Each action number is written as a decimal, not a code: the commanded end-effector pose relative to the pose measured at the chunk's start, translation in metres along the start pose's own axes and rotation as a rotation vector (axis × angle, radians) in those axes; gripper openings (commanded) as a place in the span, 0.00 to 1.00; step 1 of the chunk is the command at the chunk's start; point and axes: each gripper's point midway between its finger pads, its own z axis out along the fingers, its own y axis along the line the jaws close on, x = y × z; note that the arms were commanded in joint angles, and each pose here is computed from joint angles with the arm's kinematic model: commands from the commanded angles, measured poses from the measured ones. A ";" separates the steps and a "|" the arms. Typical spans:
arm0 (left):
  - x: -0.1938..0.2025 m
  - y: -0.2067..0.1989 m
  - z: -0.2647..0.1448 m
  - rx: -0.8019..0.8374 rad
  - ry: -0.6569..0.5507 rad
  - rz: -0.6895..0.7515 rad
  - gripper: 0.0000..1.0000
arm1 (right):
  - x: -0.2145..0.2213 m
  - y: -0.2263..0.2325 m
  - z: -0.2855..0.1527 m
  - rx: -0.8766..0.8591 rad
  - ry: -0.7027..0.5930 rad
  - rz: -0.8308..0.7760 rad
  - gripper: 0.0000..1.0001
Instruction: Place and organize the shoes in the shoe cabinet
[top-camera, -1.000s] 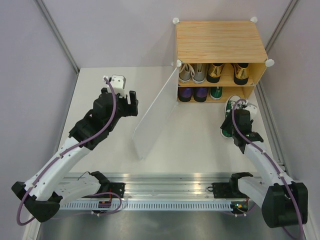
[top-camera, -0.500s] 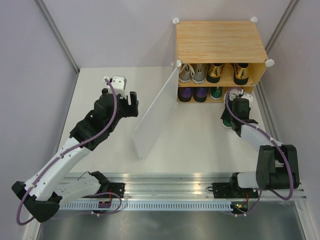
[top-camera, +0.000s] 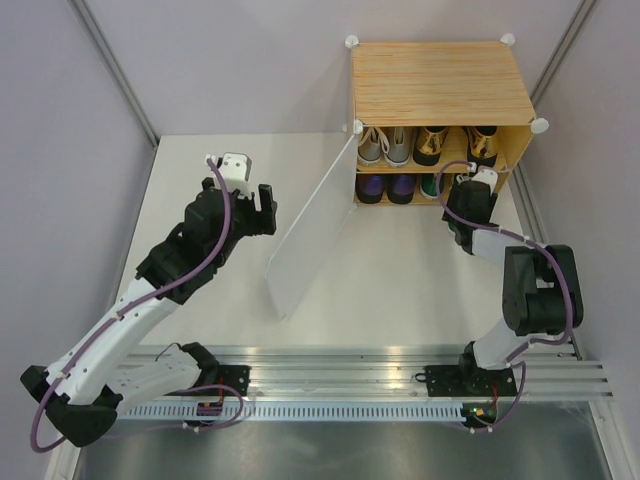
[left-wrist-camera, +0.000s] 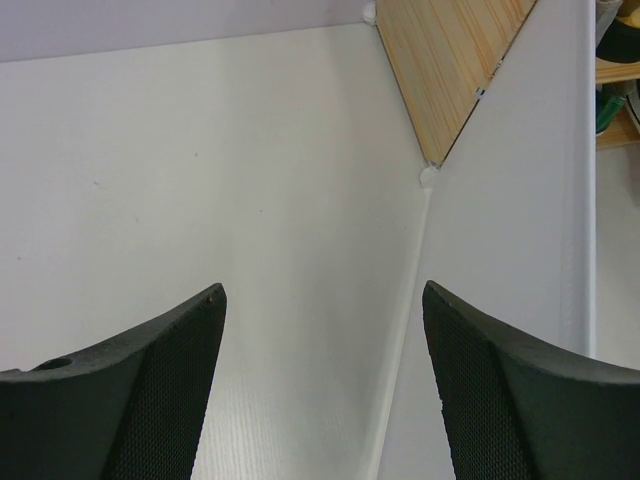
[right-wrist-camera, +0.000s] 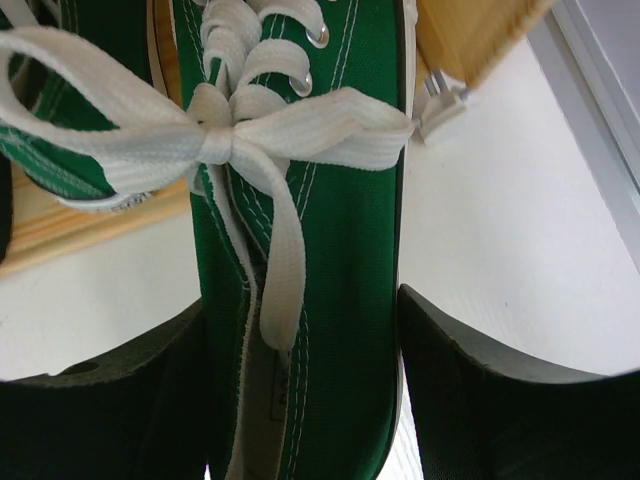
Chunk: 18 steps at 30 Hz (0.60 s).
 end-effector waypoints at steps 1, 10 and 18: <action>-0.013 -0.003 -0.004 0.022 -0.052 0.015 0.82 | -0.080 0.008 0.009 -0.002 -0.252 0.034 0.01; -0.010 -0.003 -0.001 0.018 -0.042 0.024 0.82 | -0.094 0.013 0.035 0.024 -0.303 -0.023 0.01; -0.012 -0.002 -0.003 0.021 -0.049 0.022 0.82 | -0.103 -0.006 0.061 0.084 -0.319 -0.023 0.01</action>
